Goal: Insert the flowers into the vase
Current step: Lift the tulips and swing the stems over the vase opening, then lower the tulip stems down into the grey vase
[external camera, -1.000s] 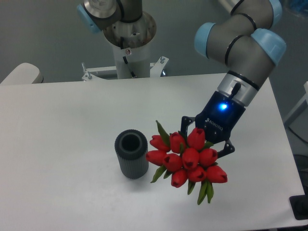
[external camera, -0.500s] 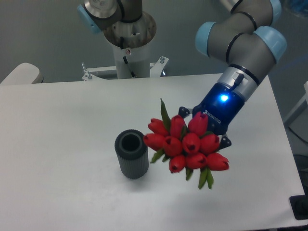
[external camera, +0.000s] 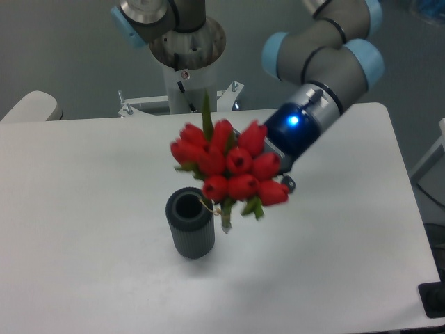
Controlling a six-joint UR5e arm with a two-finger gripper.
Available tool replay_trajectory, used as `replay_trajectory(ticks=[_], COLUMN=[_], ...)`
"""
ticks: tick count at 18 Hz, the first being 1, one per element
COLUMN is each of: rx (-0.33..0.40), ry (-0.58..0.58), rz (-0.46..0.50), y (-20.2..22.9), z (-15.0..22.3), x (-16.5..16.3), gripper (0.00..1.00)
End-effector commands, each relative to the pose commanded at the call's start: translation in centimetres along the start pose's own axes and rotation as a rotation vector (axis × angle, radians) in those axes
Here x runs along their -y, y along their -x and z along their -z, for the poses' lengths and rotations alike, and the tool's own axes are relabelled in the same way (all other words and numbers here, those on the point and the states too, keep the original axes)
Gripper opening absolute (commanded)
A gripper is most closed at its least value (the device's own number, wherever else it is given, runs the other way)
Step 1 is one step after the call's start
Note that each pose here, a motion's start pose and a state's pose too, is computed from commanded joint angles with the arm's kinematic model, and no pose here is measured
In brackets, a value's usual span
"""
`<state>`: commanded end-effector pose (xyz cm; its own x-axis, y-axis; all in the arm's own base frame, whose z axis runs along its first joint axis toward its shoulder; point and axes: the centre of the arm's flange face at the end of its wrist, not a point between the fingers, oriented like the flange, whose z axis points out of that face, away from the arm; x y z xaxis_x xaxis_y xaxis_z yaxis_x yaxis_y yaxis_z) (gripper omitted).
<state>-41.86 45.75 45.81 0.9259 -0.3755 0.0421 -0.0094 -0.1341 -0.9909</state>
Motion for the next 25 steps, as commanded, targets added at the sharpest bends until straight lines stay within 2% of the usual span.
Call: replay_trajectory(ticks=[5, 11, 25], rx=[-0.012, -0.018, -0.034], ry=[0.001, 0.002, 0.009], rz=[-0.037, -0.036, -0.024], y=[-2.5, -4.8, -7.0], z=[-0.5, -0.6, -1.2], x=[-0.1, -0.4, -4.3], gripper=[0.21, 0.21, 0.21])
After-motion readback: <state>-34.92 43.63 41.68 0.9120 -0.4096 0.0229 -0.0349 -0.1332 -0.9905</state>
